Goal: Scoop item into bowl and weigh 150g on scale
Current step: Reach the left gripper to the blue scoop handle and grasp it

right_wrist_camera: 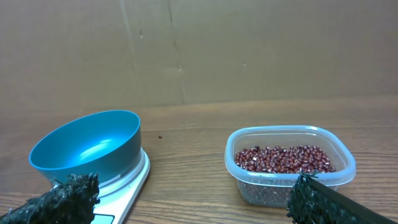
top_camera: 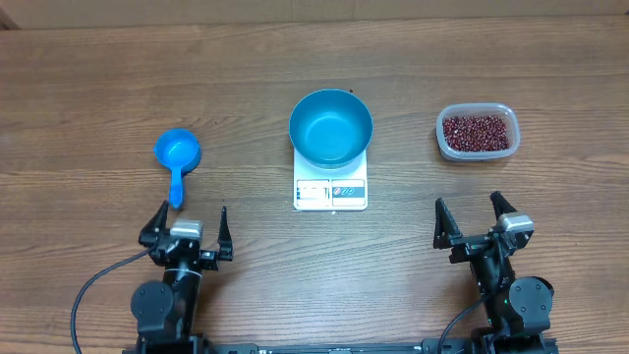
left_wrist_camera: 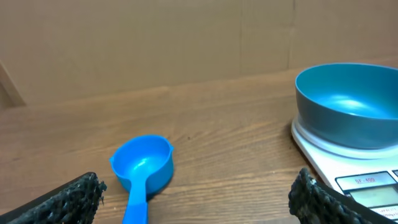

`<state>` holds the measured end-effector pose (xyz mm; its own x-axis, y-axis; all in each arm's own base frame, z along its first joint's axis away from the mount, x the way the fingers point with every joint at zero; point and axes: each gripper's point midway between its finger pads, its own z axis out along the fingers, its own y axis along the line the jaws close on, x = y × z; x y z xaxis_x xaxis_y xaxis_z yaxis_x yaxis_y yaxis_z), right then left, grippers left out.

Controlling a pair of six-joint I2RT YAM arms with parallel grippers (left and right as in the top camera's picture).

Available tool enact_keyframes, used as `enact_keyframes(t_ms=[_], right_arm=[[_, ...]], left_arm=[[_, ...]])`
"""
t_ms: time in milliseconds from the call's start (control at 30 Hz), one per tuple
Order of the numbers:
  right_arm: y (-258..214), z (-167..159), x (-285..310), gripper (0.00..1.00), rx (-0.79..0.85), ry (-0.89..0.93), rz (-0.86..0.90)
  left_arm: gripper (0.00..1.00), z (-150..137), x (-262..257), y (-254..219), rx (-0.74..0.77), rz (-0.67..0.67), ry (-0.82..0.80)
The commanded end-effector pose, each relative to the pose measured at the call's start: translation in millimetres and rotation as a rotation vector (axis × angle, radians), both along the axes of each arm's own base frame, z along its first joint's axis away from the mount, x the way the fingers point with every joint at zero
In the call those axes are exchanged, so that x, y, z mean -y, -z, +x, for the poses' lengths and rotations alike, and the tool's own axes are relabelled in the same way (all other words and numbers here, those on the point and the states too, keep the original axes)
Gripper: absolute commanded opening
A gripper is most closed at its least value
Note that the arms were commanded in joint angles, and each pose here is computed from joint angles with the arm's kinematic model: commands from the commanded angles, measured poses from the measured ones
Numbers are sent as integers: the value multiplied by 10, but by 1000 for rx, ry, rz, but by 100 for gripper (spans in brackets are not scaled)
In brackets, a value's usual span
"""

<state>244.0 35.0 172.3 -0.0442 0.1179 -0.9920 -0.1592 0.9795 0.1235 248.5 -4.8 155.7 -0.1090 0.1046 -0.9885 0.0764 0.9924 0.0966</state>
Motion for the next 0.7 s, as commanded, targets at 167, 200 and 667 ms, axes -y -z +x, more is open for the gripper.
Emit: enact_keyframes(t_ms=[167,200,667], right_arm=[[20,0,0,100,3,2,4],[19,-1,0,100,3,2,4],[19,-1,0,100,3,2,4]], left_arm=[[100,265,104,-508,-124,-26,79],[100,330,123,-557,-155,-33,94],[100,1344,140,-934,-696,-140,147]])
